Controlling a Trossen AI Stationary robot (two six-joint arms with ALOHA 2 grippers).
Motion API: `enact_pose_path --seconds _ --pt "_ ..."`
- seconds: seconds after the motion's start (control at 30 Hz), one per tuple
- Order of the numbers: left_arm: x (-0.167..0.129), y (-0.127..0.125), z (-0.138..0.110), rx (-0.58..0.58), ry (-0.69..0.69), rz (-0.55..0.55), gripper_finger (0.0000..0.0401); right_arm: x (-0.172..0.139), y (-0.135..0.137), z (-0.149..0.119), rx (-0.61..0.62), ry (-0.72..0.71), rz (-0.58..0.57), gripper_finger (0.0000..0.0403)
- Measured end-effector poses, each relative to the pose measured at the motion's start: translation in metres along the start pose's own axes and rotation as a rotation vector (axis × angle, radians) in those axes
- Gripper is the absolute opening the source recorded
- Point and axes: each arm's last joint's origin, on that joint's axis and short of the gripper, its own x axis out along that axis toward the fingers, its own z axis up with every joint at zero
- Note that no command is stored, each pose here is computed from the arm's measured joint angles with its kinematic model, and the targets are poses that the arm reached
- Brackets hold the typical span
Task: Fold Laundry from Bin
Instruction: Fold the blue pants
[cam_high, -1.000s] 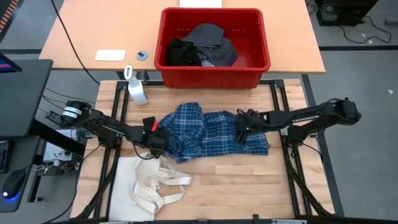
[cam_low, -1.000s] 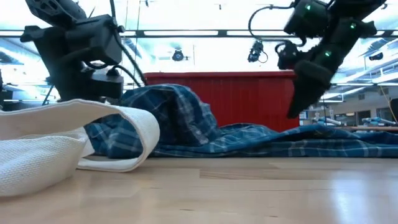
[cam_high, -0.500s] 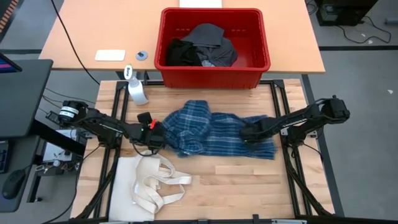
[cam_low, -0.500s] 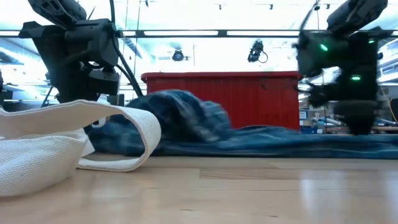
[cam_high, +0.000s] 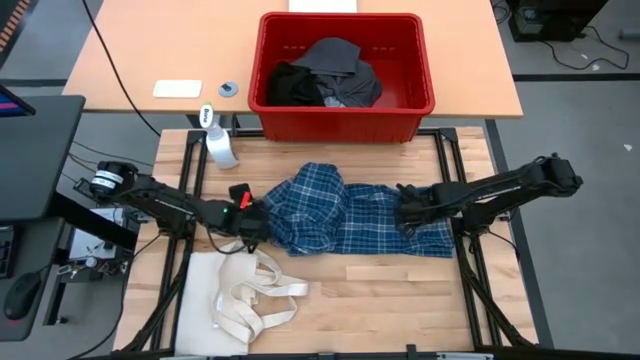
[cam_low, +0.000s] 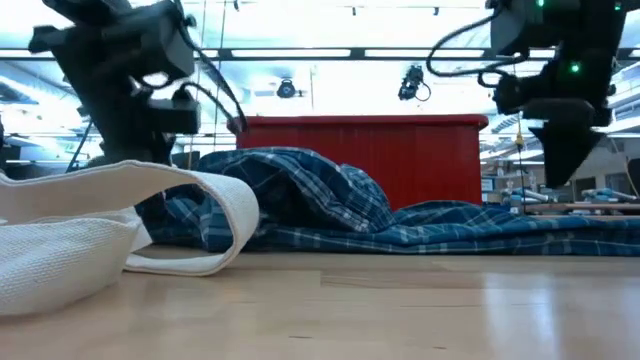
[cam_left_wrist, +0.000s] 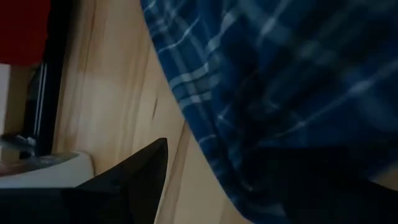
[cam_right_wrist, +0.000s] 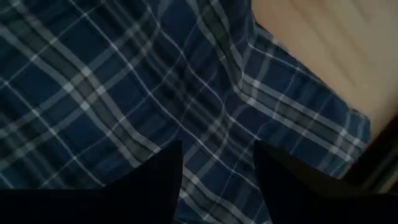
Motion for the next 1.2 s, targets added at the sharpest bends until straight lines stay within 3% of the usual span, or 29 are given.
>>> enact_pose_path --seconds 0.27,0.43,0.67,0.73,0.9,1.07,1.2 --pt "-0.038 -0.004 0.013 0.086 -0.120 -0.094 0.0272 0.004 0.020 0.012 -0.085 -0.072 0.164 0.0204" --pt "-0.050 -0.002 0.026 0.061 -0.269 -0.098 0.0272 0.017 0.030 0.017 -0.146 -0.130 0.140 0.0204" --pt "-0.006 0.020 0.037 0.037 -0.241 -0.044 0.0272 0.048 0.045 0.026 -0.206 -0.180 0.173 0.0204" --pt "0.007 0.027 0.046 0.001 -0.301 -0.126 0.0272 0.056 0.045 0.025 -0.220 -0.161 0.168 0.0204" --pt "0.036 0.039 0.043 -0.036 -0.295 -0.368 0.0272 0.071 0.046 0.026 -0.227 -0.104 0.127 0.0204" --pt "0.058 0.031 0.028 0.006 -0.144 -0.398 0.0272 0.080 0.045 0.025 -0.202 -0.049 0.108 0.0204" --pt "0.065 0.022 0.025 0.006 -0.120 -0.412 0.0272 0.077 0.040 0.023 -0.171 -0.018 0.089 0.0204"
